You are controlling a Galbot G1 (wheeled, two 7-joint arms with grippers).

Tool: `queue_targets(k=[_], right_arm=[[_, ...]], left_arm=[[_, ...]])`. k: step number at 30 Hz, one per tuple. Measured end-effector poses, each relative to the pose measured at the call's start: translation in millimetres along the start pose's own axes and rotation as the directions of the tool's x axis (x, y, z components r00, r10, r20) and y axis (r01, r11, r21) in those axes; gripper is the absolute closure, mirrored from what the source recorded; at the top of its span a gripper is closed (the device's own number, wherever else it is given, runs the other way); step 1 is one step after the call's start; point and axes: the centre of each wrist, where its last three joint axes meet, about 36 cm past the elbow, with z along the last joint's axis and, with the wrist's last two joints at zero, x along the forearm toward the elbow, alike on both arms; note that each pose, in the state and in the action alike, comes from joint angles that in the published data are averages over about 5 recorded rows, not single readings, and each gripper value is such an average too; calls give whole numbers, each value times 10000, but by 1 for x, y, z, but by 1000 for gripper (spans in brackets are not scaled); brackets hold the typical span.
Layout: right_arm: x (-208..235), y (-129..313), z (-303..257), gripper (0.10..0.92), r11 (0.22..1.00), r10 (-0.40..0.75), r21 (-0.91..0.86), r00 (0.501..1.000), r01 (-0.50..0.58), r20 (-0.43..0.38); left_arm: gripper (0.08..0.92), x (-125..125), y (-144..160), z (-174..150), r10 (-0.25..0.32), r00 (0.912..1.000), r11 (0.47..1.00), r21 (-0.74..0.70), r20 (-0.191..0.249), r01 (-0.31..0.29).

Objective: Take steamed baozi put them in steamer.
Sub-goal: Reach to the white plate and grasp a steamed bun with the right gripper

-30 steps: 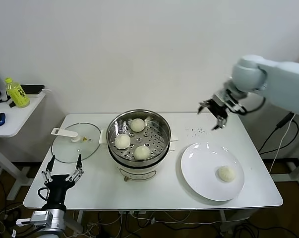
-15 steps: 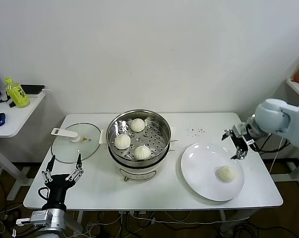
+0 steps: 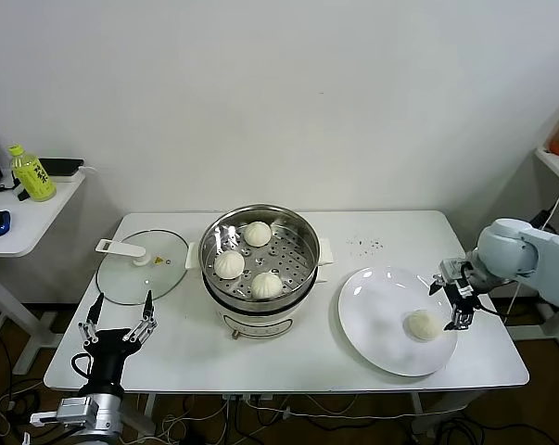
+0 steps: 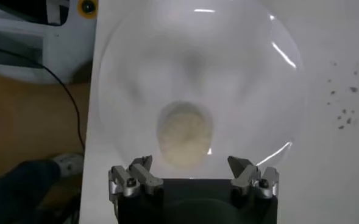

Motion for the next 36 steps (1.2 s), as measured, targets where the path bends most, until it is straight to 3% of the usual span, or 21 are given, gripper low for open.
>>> queue_targets(k=[15,36], right_arm=[[-42,0,5,200,9979,-369,-536,9993,366,-37],[-67,-10,-8,200,9975,-334,-617,9994,341,128]], left_arm=[[177,2,0,5,16,9999,10000,-21,-134,-16],[177,2,2,7,-25,9998,10000,-58,-201,23]])
